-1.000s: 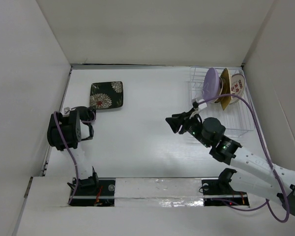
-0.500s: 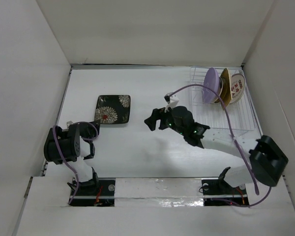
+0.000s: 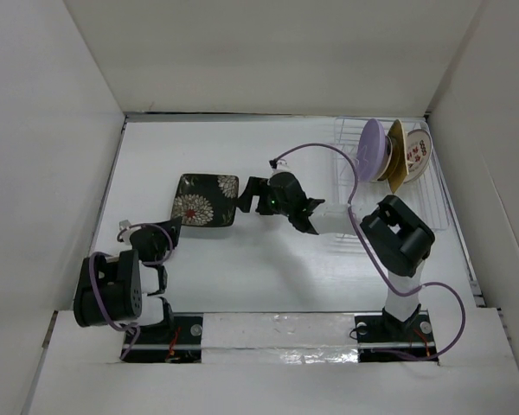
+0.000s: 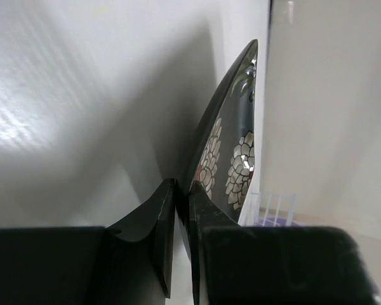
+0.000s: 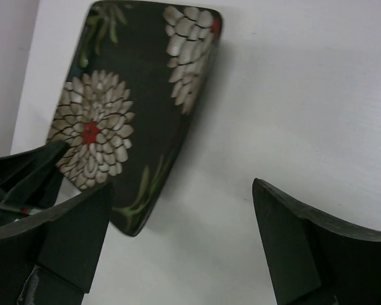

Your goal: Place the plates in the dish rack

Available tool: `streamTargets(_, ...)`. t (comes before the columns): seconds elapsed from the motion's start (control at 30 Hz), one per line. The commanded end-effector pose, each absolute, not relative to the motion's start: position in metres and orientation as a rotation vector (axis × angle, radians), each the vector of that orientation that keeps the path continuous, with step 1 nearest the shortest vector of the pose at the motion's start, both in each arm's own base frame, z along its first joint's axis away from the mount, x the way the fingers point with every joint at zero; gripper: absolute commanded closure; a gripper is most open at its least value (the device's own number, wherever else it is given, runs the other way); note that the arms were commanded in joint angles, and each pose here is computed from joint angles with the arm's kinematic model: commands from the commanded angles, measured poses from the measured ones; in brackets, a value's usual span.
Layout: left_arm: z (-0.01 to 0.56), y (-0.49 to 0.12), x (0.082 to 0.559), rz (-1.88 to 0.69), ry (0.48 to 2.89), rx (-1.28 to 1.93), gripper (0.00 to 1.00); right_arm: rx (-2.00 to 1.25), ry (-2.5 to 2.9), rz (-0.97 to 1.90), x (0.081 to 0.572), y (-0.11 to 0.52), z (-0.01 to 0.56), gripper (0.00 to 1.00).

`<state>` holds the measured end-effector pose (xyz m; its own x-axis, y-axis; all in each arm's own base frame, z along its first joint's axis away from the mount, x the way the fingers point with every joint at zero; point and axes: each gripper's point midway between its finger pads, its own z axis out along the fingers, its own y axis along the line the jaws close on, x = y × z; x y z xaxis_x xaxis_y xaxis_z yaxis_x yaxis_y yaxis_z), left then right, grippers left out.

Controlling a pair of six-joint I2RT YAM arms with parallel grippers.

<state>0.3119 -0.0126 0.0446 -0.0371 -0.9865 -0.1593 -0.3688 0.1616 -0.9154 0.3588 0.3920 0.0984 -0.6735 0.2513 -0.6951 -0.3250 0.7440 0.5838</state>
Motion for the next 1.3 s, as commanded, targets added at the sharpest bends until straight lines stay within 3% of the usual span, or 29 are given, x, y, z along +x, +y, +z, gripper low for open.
streamTargets(0.0, 0.213, -0.024, 0.312, -1.205, 1.083, -0.858, 1.00, 0.020, 2.027, 1.021, 0.370, 0.402, 0.134, 0.05)
streamTargets(0.2, 0.241, -0.031, 0.306, -1.229, 1.065, -0.773, 1.00, 0.002, 2.002, 1.159, 0.362, 0.408, 0.138, 0.02)
streamTargets(0.43, 0.257, -0.035, 0.300, -1.223, 1.080, -0.727, 1.00, -0.071, 1.872, 1.300, 0.356, 0.421, 0.180, 0.01)
streamTargets(0.6, 0.264, -0.045, 0.291, -1.288, 1.089, -0.689, 1.00, -0.095, 1.828, 1.363, 0.362, 0.431, 0.191, 0.06)
streamTargets(0.7, 0.258, -0.053, 0.287, -1.309, 1.131, -0.677, 1.00, -0.095, 1.789, 1.400, 0.364, 0.437, 0.201, 0.16)
streamTargets(0.73, 0.256, -0.054, 0.285, -1.314, 1.140, -0.674, 1.00, -0.096, 1.760, 1.411, 0.365, 0.438, 0.207, 0.33)
streamTargets(0.8, 0.252, -0.058, 0.283, -1.312, 1.176, -0.663, 1.00, -0.104, 1.725, 1.425, 0.365, 0.438, 0.219, 0.46)
streamTargets(0.97, 0.244, -0.070, 0.277, -1.307, 1.265, -0.606, 1.00, -0.098, 1.632, 1.434, 0.360, 0.428, 0.246, 0.95)
streamTargets(1.0, 0.239, -0.070, 0.280, -1.281, 1.309, -0.611, 1.00, -0.100, 1.612, 1.428, 0.355, 0.421, 0.256, 1.00)
streamTargets(1.07, 0.240, -0.075, 0.280, -1.268, 1.352, -0.580, 1.00, -0.068, 1.601, 1.372, 0.363, 0.402, 0.266, 1.00)
streamTargets(1.17, 0.251, -0.082, 0.278, -1.233, 1.406, -0.474, 0.70, -0.027, 1.595, 1.199, 0.377, 0.357, 0.297, 1.00)
streamTargets(1.2, 0.258, -0.084, 0.278, -1.221, 1.427, -0.451, 0.55, -0.038, 1.593, 1.110, 0.381, 0.343, 0.305, 1.00)
streamTargets(1.27, 0.267, -0.087, 0.273, -1.166, 1.453, -0.355, 0.45, 0.026, 1.573, 0.948, 0.385, 0.301, 0.333, 1.00)
